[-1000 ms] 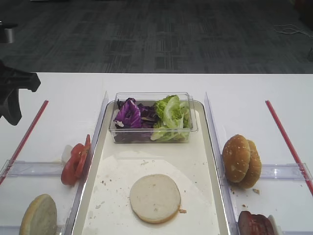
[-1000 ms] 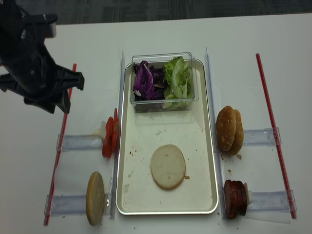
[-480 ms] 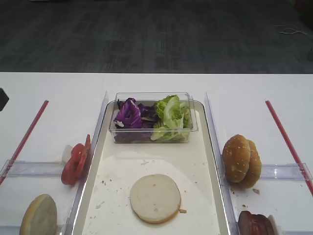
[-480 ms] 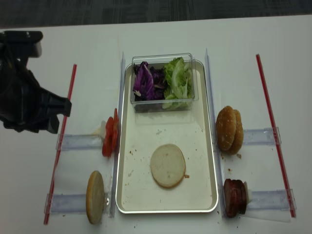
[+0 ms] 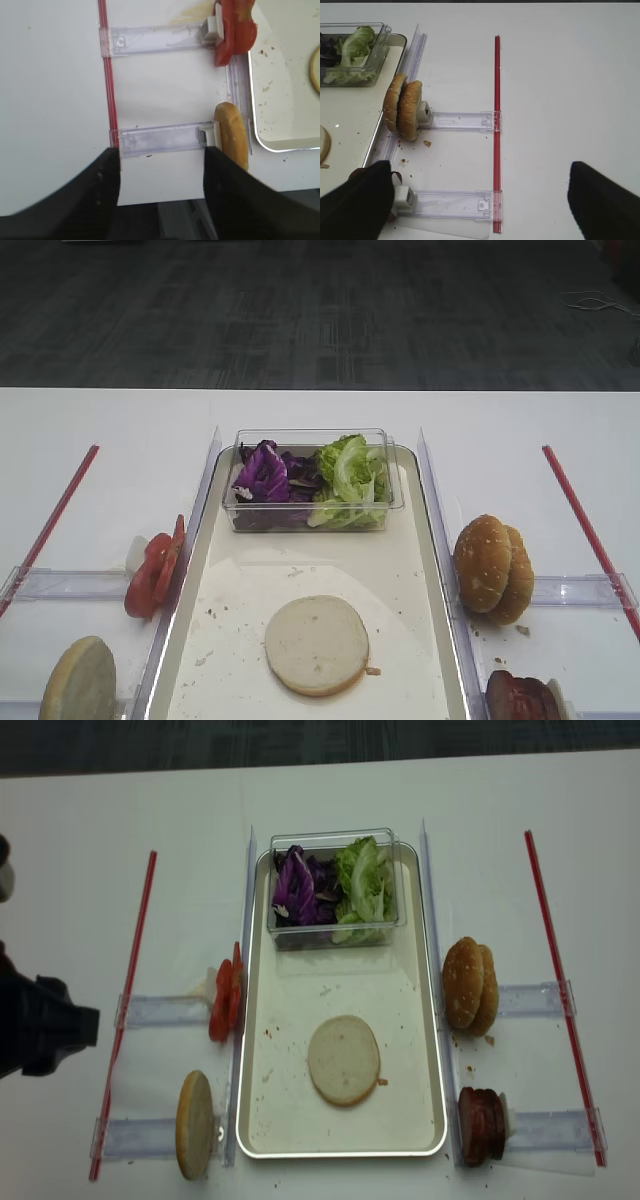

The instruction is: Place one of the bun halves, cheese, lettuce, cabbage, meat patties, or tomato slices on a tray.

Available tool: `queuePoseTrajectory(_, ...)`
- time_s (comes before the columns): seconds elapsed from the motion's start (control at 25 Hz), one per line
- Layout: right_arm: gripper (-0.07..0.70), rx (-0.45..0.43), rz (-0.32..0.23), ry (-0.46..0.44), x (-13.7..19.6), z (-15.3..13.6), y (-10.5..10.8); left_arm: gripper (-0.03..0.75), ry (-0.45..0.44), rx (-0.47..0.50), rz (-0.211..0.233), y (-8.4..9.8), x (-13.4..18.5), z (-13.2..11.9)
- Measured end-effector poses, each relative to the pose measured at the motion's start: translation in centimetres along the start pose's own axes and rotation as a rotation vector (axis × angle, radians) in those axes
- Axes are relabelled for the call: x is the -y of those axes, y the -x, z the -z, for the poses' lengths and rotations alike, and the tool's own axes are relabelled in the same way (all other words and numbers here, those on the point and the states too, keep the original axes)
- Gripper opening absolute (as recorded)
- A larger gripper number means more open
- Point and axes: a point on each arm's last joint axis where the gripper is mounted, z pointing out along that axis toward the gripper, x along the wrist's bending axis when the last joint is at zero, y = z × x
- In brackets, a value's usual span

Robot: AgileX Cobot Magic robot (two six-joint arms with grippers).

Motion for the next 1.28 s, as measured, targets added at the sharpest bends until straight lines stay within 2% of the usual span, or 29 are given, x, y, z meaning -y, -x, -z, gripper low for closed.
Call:
queuePoseTrajectory(0.28, 0.692, 0.0, 0.0, 0.0, 0.0, 0.0, 0.0, 0.386, 0.184, 0.021, -0.014, -0.5, 3.4, 3.6)
queuePoseTrajectory(0.56, 0.692, 0.0, 0.0, 0.0, 0.0, 0.0, 0.0, 0.385, 0.314, 0.031, -0.045, -0.8, 6.0, 5.6)
queuePoseTrajectory(0.72, 0.692, 0.0, 0.0, 0.0, 0.0, 0.0, 0.0, 0.382, 0.338, 0.027, -0.078, -1.1, 8.0, 5.1)
queuePoseTrajectory(1.04, 0.692, 0.0, 0.0, 0.0, 0.0, 0.0, 0.0, 0.382, 0.388, 0.029, -0.086, -1.5, 12.2, 2.9)
queuePoseTrajectory(1.28, 0.692, 0.0, 0.0, 0.0, 0.0, 0.0, 0.0, 0.382, 0.498, 0.033, -0.103, -1.8, 14.4, 2.3)
